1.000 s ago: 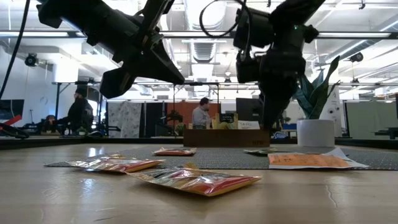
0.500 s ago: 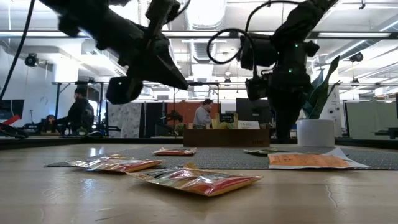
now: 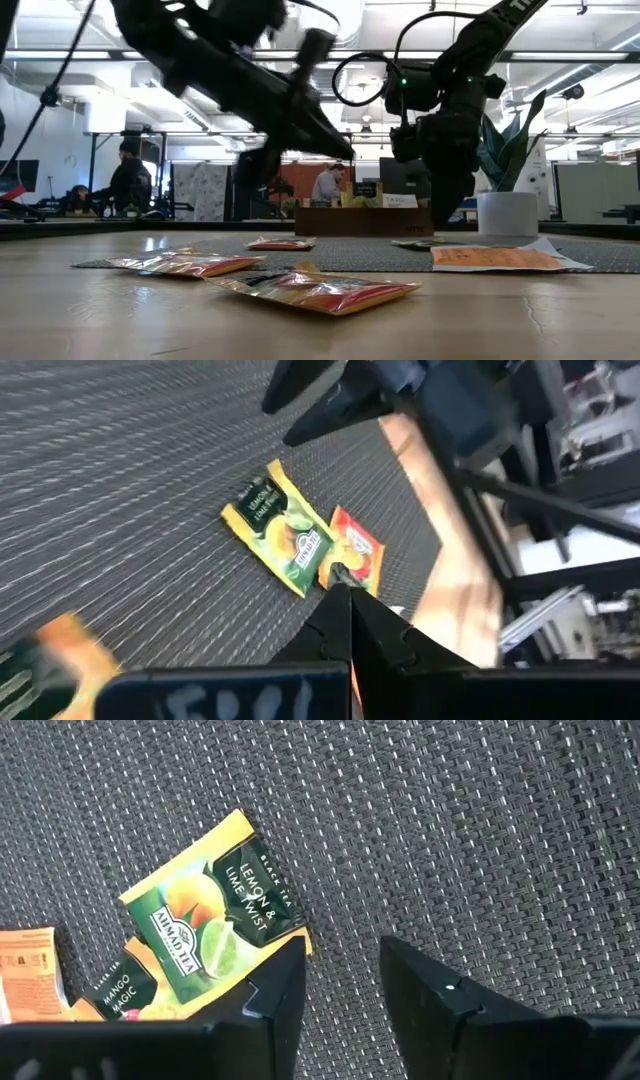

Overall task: Pick & Place Tea
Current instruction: Put the yellow tea bag into the middle section of the wooden organizer

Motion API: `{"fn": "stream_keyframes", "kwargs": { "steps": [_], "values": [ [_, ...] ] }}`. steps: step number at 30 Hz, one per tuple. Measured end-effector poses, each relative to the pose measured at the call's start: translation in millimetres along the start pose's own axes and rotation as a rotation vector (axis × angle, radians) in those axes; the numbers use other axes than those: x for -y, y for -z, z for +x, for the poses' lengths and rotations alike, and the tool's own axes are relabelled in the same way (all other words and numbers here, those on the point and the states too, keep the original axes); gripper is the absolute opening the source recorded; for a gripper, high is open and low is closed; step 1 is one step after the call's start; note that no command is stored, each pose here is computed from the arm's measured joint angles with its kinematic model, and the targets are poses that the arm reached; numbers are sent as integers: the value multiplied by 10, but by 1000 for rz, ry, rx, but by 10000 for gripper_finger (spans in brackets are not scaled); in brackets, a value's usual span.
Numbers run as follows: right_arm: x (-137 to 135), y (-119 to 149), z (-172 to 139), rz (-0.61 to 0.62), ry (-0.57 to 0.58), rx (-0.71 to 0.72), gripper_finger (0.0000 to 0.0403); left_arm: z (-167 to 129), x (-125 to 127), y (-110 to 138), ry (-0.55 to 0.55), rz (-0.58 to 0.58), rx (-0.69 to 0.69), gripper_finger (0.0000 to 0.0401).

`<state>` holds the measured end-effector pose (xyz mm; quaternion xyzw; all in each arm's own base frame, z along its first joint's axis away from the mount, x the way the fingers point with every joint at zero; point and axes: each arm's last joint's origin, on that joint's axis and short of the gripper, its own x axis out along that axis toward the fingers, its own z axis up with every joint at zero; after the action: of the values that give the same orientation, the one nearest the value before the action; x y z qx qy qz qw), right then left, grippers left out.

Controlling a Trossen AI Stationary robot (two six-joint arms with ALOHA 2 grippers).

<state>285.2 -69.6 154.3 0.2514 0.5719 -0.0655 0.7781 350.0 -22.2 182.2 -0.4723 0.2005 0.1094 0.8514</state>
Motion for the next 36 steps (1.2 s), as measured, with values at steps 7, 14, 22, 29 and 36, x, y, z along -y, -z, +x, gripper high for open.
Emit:
{"fn": "stream_keyframes", "kwargs": {
  "steps": [7, 14, 22, 29, 36],
  "values": [
    [3, 50, 1, 28, -6, -52, 139, 581, 127, -9, 36, 103, -64, 0],
    [33, 184, 80, 62, -28, -108, 132, 827, 292, -18, 111, 164, -115, 0],
    [26, 262, 125, 70, -29, -123, 130, 826, 223, 31, 61, 196, -147, 0],
    [-55, 145, 130, 68, -73, -24, 139, 909, 117, 96, 26, 207, -172, 0],
    [-158, 139, 140, 34, -94, -18, 135, 1028, -36, 209, -19, 157, -201, 0]
  ]
}}
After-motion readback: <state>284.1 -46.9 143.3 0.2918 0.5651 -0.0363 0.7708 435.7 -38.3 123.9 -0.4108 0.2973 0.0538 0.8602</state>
